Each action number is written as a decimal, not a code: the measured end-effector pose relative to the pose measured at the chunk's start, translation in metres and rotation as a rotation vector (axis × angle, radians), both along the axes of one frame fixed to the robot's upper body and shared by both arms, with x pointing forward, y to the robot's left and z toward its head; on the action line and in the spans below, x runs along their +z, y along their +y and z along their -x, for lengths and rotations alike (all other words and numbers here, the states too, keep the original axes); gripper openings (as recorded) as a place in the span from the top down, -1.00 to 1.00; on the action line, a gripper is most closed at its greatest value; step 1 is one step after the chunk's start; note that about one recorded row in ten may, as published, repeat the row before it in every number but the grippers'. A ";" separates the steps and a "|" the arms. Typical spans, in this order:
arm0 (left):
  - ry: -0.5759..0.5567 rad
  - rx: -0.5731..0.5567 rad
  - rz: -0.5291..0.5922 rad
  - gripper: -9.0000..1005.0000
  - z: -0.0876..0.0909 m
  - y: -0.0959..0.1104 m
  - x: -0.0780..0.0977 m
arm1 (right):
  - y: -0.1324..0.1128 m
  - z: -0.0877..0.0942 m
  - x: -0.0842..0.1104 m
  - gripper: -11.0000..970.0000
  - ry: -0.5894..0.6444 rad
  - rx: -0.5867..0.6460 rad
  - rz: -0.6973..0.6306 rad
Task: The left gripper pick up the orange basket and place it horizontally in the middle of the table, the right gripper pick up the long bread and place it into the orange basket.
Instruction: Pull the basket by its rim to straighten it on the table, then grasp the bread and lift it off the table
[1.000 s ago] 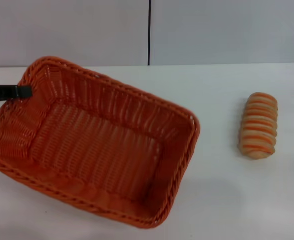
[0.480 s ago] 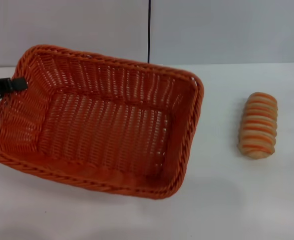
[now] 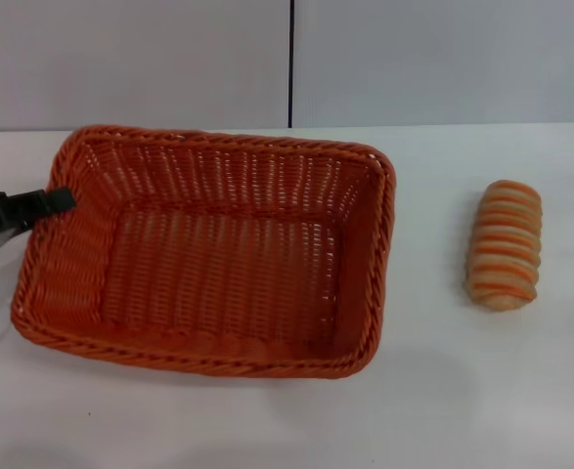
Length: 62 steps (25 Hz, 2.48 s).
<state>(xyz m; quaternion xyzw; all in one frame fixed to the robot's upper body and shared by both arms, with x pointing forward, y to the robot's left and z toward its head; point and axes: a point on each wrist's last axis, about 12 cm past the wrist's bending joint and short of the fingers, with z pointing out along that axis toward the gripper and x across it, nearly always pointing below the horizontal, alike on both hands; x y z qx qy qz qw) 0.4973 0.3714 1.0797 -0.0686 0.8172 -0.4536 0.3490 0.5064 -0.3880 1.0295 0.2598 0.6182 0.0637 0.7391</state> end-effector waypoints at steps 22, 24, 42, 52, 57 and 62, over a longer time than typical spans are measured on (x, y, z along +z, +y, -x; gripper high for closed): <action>-0.012 -0.024 -0.017 0.52 0.007 0.005 -0.001 | 0.003 -0.010 0.004 -0.42 0.001 0.035 0.014; -0.013 -0.023 -0.019 0.39 0.007 0.006 -0.001 | 0.004 -0.012 0.007 -0.42 -0.005 0.059 0.020; -0.640 0.323 -0.237 -0.27 0.036 0.058 0.012 | 0.007 -0.066 0.106 -0.44 0.310 1.059 0.079; -0.741 0.411 -0.288 -0.27 0.047 0.051 -0.001 | 0.032 -0.084 0.138 -0.45 0.510 1.219 0.145; -0.726 0.424 -0.281 -0.27 0.047 0.048 -0.006 | 0.058 -0.094 0.140 -0.45 0.703 1.269 0.271; -0.727 0.424 -0.281 -0.27 0.047 0.046 -0.009 | 0.082 -0.100 0.144 -0.51 0.882 1.324 0.381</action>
